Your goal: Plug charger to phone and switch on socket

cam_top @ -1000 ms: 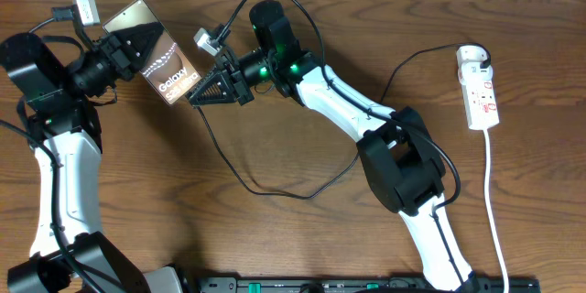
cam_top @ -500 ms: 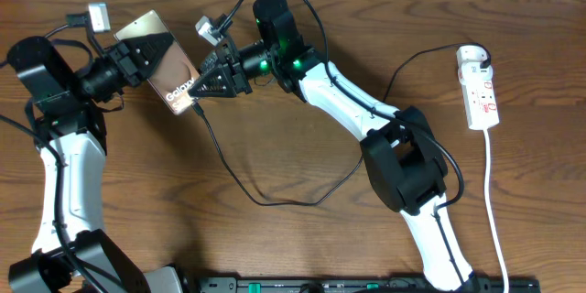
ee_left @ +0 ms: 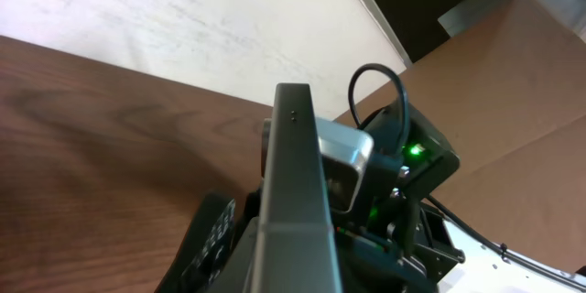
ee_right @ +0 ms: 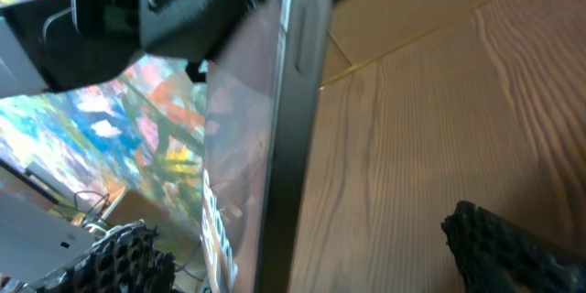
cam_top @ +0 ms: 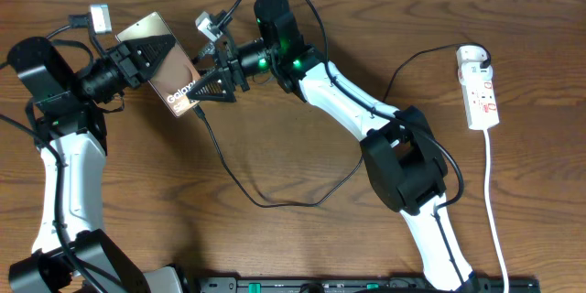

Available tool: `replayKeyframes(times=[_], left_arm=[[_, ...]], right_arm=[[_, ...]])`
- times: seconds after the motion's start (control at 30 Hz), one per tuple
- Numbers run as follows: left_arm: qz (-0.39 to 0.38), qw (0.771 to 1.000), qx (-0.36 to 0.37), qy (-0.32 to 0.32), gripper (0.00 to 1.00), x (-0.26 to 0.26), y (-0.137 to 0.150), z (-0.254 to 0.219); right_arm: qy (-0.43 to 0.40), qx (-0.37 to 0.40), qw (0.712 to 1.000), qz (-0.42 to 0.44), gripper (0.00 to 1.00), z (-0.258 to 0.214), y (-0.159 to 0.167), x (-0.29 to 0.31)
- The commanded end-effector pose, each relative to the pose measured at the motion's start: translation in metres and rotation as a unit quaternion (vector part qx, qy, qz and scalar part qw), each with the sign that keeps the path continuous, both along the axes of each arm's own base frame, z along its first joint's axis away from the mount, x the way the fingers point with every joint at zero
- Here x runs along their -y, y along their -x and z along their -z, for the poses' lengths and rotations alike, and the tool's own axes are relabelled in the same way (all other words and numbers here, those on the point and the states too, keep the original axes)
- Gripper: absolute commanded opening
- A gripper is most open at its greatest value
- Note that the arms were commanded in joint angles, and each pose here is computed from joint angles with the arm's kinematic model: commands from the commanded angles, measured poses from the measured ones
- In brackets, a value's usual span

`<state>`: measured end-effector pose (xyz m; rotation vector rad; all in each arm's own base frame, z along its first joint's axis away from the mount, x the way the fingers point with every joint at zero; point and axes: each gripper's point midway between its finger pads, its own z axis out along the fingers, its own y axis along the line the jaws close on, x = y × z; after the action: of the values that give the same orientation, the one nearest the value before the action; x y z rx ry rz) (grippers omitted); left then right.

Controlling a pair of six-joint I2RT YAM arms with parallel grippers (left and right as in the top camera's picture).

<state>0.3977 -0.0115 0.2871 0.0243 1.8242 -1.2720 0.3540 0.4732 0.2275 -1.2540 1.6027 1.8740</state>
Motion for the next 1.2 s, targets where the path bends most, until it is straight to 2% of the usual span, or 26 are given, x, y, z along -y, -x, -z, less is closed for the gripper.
replayKeyframes(times=[0.0, 0.3, 0.6, 0.8, 0.87, 0.93, 1.17], left_arm=[[0.017, 1.0, -0.013, 0.011, 0.07, 0.004, 0.002, 0.004], [0.021, 0.998, -0.051, 0.015, 0.08, 0.006, 0.006, 0.023], [0.024, 0.991, -0.126, 0.041, 0.08, 0.011, 0.018, 0.045], [0.029, 0.988, -0.149, 0.038, 0.07, 0.014, 0.027, 0.058], [0.021, 0.986, -0.159, 0.035, 0.08, 0.013, 0.027, 0.061], [0.018, 0.986, -0.16, 0.033, 0.07, 0.012, 0.026, 0.062], [0.016, 0.986, -0.161, 0.032, 0.07, 0.012, 0.026, 0.063]], right_arm=[[-0.016, -0.01, 1.0, 0.011, 0.99, -0.035, -0.007, 0.007], [-0.054, -0.039, 0.996, 0.053, 0.99, -0.076, -0.044, 0.044], [-0.068, -0.114, 0.972, 0.194, 0.99, -0.088, -0.134, 0.125], [-0.064, -0.153, 0.954, 0.251, 0.99, -0.086, -0.172, 0.183], [-0.061, -0.17, 0.944, 0.277, 0.99, -0.084, -0.185, 0.201], [-0.058, -0.205, 0.921, 0.326, 0.99, -0.078, -0.208, 0.227], [-0.067, -0.24, 0.854, 0.457, 0.99, -0.067, -0.256, 0.29]])
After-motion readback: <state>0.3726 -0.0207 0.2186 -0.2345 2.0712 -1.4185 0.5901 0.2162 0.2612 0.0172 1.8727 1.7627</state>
